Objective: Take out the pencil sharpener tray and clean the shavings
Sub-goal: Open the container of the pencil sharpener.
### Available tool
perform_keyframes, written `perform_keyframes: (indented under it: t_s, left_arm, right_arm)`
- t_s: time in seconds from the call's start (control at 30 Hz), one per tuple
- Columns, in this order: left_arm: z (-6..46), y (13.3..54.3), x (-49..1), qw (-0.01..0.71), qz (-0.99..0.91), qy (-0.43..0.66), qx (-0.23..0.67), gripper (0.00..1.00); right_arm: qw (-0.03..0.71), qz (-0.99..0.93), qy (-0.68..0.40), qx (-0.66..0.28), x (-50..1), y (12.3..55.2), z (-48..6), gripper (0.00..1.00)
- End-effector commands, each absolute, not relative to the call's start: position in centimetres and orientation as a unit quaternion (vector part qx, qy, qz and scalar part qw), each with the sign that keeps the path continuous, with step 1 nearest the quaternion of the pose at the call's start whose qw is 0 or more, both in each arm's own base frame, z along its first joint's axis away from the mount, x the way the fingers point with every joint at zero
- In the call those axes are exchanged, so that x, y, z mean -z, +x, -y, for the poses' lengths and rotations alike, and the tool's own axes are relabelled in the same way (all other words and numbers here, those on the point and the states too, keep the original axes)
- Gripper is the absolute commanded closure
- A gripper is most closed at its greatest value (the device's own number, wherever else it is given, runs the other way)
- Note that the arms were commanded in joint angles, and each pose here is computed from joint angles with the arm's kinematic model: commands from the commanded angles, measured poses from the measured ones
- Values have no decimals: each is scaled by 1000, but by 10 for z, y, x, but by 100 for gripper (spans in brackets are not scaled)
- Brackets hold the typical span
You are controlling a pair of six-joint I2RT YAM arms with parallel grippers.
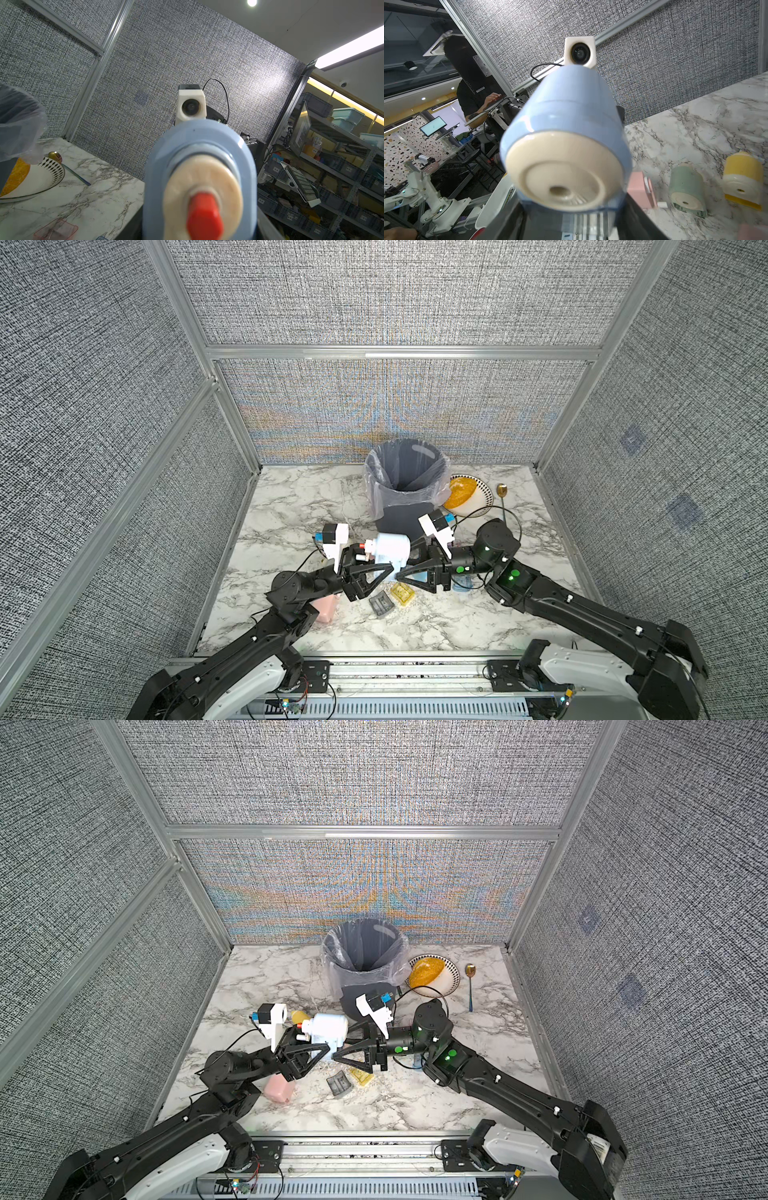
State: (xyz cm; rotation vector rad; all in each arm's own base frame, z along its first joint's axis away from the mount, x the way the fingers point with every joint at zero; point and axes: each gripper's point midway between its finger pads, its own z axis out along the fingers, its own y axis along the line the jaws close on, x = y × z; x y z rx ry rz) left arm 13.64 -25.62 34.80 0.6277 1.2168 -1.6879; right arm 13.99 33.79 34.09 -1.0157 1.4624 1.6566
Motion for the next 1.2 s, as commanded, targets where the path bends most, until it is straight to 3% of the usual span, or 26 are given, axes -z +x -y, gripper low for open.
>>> perform_keyframes:
  t_s: [0.0,0.1,0.27,0.8,1.17]
  left_arm:
    - [252,130,-359,481,-470,266,691,100]
    - [251,129,-359,481,-469,266,692,100]
    - [248,127,-363,484,-467,267,690,100]
    - [240,125,-373,498,-461,267,684,100]
    - [222,119,-376,525,-478,266,652,100]
  right_arm:
    - [348,-555,-399,-642,-345,137,-338,39]
    - [352,-560,-399,-635,-344,139,-338,50]
    - [365,-575,-387,-622,-339,146,-332,58]
    - [361,-598,-380,-607,-320,156,-309,59]
    - [398,-624,-373,-560,-314,168,-280,59]
